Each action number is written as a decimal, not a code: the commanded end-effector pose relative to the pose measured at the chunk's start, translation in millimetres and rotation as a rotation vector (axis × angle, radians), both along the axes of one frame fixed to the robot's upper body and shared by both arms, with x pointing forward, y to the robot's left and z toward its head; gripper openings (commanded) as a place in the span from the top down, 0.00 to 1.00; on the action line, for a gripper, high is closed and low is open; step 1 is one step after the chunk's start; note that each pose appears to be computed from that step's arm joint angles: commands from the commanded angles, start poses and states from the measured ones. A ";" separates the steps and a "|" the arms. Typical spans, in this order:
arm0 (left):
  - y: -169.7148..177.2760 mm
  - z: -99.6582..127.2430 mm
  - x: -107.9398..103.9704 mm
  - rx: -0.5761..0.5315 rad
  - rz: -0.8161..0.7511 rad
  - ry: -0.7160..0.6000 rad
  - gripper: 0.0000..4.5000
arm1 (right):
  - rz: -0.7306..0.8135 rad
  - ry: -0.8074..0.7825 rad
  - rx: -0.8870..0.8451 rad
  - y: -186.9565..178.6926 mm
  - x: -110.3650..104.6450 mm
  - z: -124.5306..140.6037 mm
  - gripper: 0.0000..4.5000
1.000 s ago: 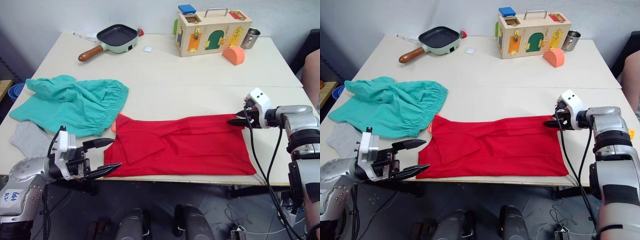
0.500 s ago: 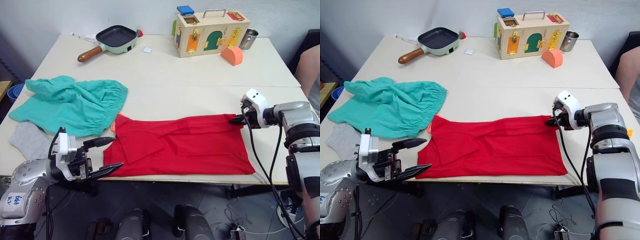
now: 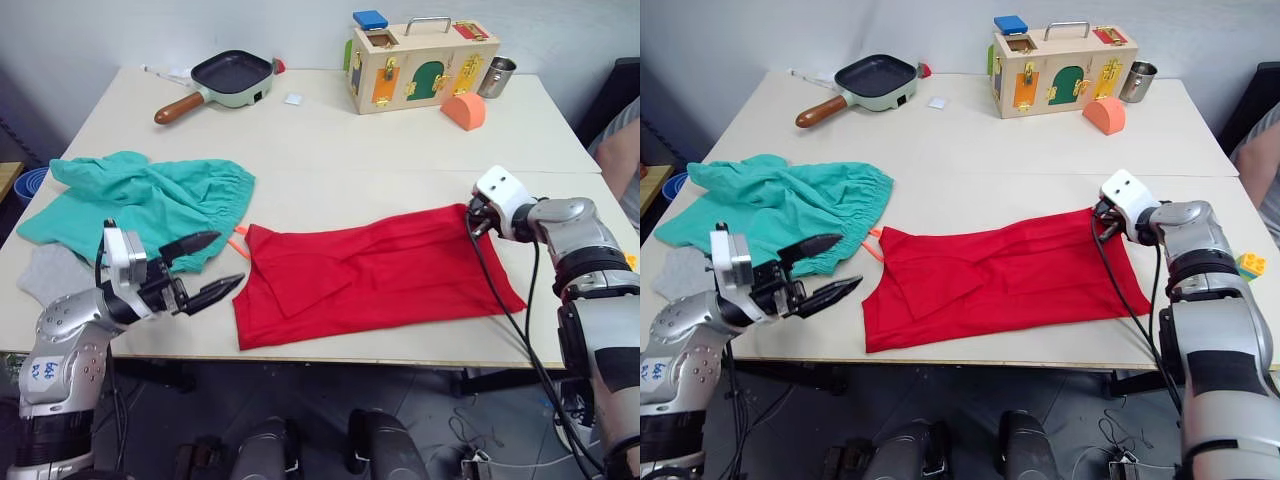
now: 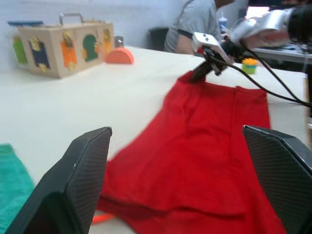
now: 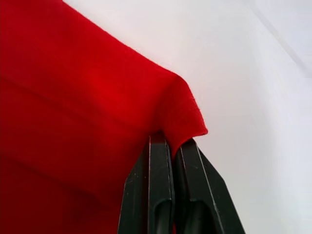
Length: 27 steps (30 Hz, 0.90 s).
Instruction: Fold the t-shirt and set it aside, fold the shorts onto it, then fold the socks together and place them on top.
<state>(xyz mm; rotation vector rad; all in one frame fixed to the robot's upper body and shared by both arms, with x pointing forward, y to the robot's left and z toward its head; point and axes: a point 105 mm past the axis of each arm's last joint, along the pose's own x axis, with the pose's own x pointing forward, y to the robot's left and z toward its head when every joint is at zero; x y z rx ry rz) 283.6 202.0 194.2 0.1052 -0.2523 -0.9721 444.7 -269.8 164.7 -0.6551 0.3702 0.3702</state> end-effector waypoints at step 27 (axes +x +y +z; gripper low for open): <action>-27.9 -9.9 81.6 0.314 -0.080 0.096 0.00 | 0.084 0.389 0.490 -34.7 -124.8 40.7 0.00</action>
